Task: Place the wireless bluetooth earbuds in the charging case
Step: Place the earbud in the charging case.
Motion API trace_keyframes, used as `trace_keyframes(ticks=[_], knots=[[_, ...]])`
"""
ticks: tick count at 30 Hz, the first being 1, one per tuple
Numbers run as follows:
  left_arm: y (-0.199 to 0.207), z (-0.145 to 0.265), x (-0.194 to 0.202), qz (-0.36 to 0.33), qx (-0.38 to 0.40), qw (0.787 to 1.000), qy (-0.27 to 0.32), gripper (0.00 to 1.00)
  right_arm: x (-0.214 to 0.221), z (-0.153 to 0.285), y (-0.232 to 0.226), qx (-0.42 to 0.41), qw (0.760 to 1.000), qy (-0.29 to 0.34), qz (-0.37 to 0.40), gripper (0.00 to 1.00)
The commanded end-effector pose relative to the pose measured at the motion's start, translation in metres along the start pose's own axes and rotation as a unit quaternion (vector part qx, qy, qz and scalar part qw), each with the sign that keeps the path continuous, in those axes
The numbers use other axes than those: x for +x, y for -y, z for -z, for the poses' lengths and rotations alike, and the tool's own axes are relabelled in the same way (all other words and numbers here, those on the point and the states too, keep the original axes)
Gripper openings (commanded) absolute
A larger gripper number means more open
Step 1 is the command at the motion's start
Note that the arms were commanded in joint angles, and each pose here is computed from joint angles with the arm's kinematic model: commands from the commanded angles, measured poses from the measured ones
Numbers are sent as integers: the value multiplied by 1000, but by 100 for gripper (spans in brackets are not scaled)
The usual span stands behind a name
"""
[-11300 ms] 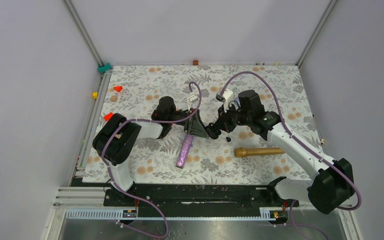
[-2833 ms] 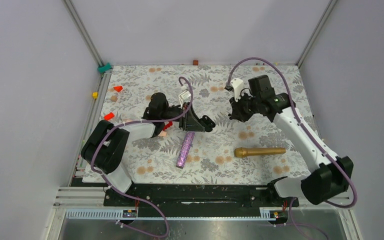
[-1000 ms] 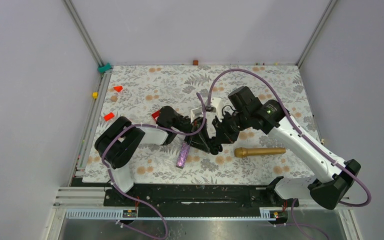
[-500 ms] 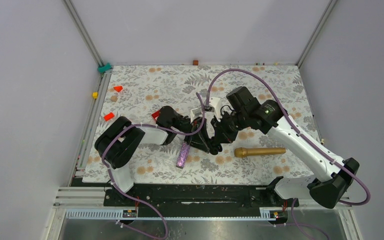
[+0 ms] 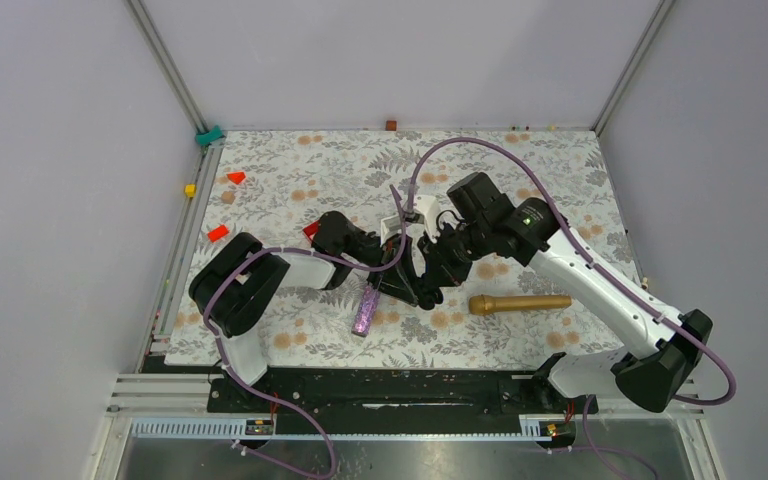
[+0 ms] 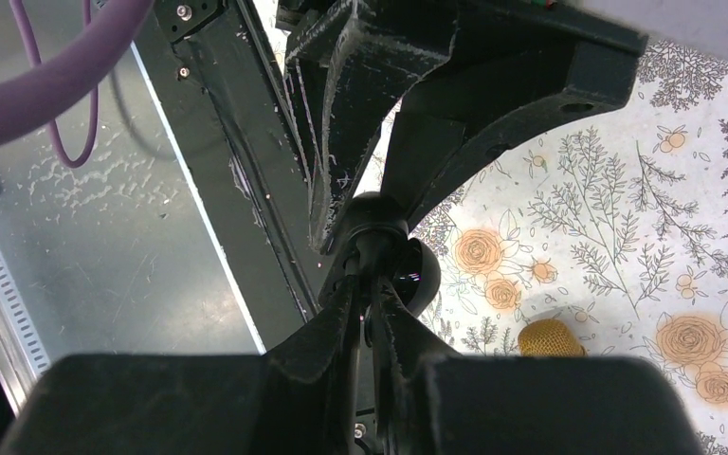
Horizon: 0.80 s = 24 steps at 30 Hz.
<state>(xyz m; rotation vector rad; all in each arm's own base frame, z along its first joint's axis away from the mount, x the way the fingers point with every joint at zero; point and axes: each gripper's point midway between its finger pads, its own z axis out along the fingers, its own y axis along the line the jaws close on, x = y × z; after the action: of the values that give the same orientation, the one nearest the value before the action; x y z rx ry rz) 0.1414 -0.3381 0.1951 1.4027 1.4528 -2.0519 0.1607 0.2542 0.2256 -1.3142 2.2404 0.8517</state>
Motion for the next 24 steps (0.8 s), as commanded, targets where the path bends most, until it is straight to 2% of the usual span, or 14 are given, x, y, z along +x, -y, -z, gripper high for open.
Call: trace_keyframes(ticks=[1, 6, 11, 14, 24], knots=[[9, -3, -10, -58, 6, 998, 4, 9, -6, -8, -2, -8, 1000, -3, -7, 7], [9, -3, -10, -59, 6, 998, 3, 9, -7, -5, -4, -9, 1000, 1, 1, 18], [9, -3, -11, -59, 5, 998, 4, 13, -9, 6, -4, 4, 1000, 13, 23, 41], [9, -3, -11, -59, 5, 998, 4, 14, -12, 15, -4, 16, 999, 24, 40, 49], [9, -3, -11, -62, 6, 998, 3, 14, -29, 59, -9, 65, 989, 81, 108, 55]])
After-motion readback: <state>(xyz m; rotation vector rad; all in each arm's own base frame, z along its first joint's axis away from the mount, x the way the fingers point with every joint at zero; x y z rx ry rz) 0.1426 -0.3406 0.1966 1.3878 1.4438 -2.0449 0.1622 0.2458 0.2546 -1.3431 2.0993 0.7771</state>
